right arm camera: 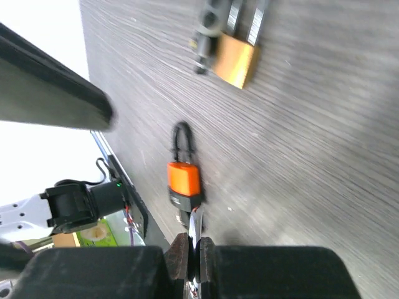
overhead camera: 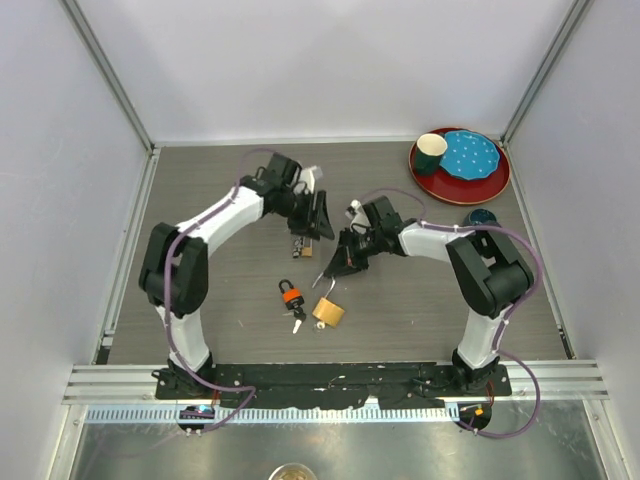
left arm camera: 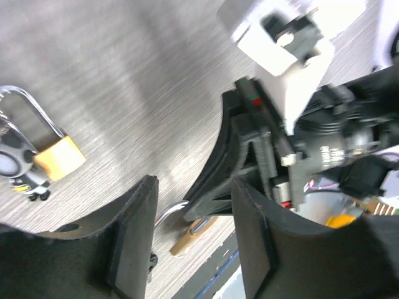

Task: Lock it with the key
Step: Pick up the lock from the center of the board.

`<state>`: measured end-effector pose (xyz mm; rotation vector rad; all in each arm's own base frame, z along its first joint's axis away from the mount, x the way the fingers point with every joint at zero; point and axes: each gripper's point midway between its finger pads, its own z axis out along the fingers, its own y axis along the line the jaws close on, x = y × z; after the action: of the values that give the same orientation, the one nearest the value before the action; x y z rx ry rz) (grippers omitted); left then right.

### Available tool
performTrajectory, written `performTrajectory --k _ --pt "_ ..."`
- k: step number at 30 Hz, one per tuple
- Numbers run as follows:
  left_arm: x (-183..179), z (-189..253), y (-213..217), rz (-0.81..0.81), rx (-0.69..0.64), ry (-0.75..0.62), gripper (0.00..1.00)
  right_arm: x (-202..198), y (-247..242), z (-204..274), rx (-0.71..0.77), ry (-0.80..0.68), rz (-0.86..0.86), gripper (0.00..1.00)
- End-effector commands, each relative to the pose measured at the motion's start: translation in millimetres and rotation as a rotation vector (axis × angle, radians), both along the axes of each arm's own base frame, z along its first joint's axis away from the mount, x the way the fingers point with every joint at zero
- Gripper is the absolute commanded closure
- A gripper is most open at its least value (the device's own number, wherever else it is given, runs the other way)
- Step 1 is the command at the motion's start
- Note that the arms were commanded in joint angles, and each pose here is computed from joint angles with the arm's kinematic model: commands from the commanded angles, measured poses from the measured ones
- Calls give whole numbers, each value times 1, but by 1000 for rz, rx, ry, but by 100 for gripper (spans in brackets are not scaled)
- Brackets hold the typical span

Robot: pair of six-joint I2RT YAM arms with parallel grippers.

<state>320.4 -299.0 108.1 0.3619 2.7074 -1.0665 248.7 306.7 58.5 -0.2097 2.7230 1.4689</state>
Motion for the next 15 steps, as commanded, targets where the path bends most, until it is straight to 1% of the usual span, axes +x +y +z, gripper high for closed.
performTrajectory --k 1,2,3,6,8,9,11,12,13,14,15 --pt "31 105 6 67 -106 -266 43 26 16 81 113 -172 -10 98" --pt "32 127 8 76 -137 -318 39 28 16 88 122 -180 -14 98" --pt "34 142 10 83 -161 -351 37 28 17 100 136 -200 -15 98" --pt "36 195 15 109 -265 -458 34 30 20 129 180 -234 -16 99" --pt "38 219 23 145 -321 -490 33 31 22 147 211 -240 -16 98" --pt "36 244 25 143 -378 -553 33 32 21 154 222 -245 -19 99" --pt "37 261 35 183 -423 -581 29 34 22 174 252 -263 -24 98" --pt "35 282 39 190 -460 -647 26 38 21 187 267 -284 -32 99" --pt "35 290 43 198 -476 -671 21 40 21 195 279 -284 -43 99" --pt "35 293 47 211 -487 -686 20 43 21 204 290 -296 -50 99" --pt "30 312 50 206 -520 -754 17 46 21 217 307 -312 -57 99"
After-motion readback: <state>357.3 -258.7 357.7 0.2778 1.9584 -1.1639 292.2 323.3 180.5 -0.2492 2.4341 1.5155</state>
